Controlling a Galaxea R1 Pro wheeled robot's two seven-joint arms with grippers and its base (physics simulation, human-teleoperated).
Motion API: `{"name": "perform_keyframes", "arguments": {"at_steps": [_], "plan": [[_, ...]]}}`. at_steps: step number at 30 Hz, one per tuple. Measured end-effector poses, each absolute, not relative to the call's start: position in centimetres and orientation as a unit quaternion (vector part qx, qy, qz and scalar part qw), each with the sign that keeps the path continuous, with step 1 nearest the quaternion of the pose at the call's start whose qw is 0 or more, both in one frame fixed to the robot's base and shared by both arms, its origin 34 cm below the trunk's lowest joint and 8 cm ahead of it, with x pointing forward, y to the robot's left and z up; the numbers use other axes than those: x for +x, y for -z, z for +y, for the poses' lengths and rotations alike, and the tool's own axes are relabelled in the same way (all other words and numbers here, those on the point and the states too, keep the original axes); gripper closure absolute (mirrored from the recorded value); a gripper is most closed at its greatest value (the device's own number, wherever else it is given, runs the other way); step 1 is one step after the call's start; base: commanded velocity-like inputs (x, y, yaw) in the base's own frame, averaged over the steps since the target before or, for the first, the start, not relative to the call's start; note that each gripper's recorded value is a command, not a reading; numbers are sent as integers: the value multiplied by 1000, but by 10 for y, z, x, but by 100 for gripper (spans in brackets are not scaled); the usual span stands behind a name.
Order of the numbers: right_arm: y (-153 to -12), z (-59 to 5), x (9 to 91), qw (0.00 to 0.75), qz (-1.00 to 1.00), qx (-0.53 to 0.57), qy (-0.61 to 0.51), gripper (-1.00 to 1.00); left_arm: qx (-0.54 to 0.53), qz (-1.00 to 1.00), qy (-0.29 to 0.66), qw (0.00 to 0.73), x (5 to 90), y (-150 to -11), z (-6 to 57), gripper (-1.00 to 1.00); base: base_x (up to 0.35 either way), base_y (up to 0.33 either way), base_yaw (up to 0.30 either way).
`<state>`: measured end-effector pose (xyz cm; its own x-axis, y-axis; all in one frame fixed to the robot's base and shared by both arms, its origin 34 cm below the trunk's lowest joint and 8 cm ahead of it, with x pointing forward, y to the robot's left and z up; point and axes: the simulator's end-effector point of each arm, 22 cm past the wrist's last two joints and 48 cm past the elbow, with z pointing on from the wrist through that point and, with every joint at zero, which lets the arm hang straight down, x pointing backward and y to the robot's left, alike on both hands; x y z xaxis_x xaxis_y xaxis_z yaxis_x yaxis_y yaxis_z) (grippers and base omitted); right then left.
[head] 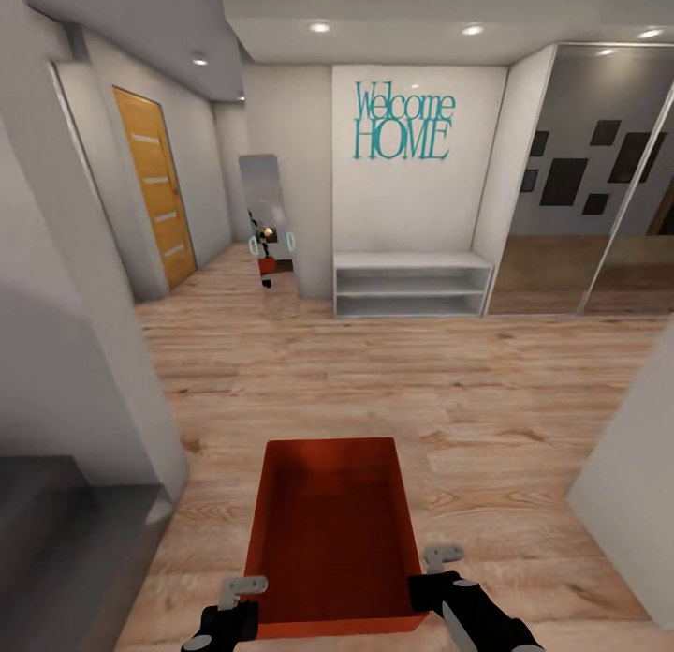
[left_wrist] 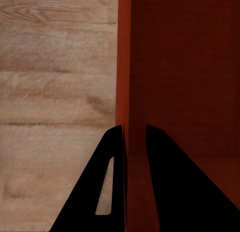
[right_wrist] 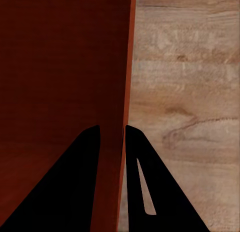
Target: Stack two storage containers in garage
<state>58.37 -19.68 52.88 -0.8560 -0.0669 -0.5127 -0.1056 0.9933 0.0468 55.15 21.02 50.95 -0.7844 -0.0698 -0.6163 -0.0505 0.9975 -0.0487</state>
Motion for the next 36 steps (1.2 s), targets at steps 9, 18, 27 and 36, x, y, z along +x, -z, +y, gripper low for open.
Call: {"name": "perform_keyframes", "arguments": {"at_steps": [9, 18, 27, 36], "plan": [[-529, -197, 584, 265, 963, -45, -37, 100, -32, 944, 15, 327, 551, -509, 210, 100, 341, 40, 0], [-529, -197, 584, 265, 963, -45, -37, 100, -32, 944, 15, 327, 552, -509, 210, 100, 340, 2, 0], [-529, -197, 584, 265, 963, -45, -37, 100, -32, 944, 15, 327, 551, -509, 210, 100, 341, 0, 0], [-529, -197, 584, 265, 963, -45, -37, 100, -32, 944, 15, 327, 552, -510, 210, 100, 341, 0, 0]]}}
